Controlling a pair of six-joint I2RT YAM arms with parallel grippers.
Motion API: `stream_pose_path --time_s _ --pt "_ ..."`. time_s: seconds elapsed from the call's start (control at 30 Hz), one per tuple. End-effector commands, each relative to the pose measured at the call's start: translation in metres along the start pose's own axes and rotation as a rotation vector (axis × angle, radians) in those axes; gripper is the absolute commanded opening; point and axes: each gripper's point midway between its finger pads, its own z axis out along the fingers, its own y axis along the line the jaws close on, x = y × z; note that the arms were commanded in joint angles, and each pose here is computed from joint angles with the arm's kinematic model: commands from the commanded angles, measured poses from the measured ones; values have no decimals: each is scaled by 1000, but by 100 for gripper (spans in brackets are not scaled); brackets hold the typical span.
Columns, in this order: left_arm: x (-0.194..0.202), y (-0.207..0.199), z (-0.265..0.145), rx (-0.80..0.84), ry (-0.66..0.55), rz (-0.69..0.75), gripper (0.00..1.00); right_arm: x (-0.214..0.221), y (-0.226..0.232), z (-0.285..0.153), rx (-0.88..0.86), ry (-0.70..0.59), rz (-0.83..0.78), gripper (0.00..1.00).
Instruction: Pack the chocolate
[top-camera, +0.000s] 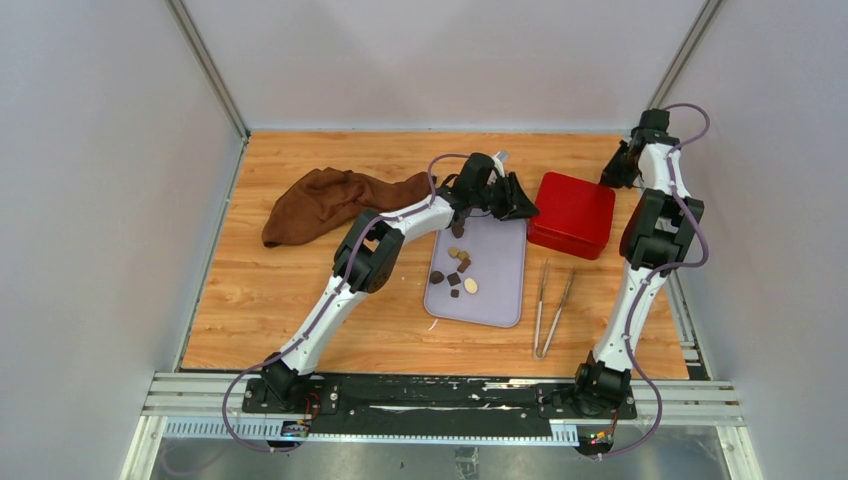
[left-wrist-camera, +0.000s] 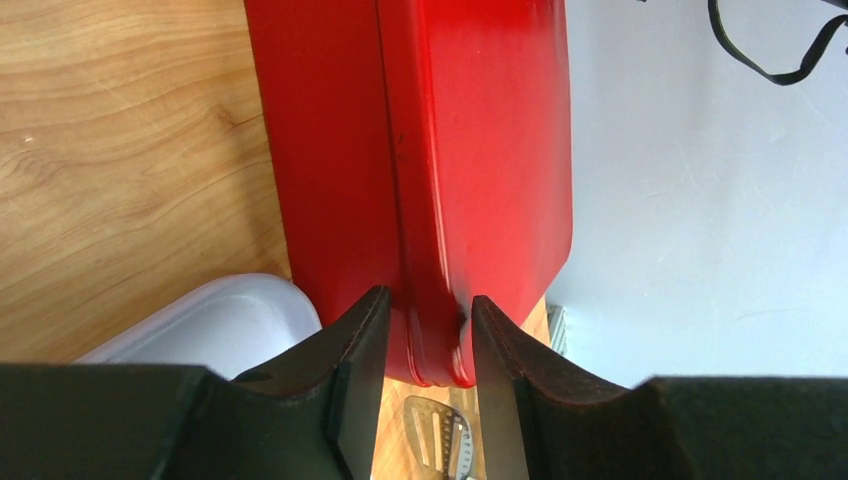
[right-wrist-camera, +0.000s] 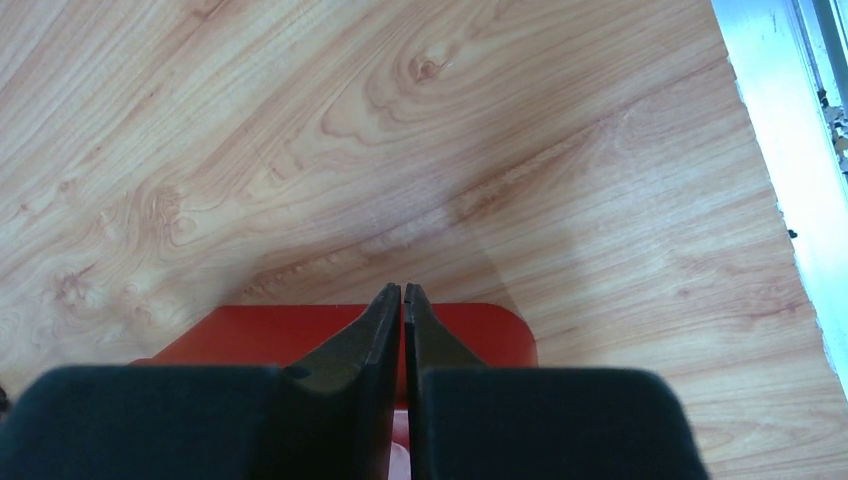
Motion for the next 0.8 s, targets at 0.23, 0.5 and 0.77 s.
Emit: stream_pose_path --time_s 0.23,0.5,0.77 --pt "0 -38 -14 57 14 48 37 6 10 -22 -14 3 -21 0" --pt "7 -40 -20 56 42 62 38 18 4 -19 0 30 -20 0" --pt "16 -35 -25 29 82 79 31 12 6 -27 3 9 -14 0"
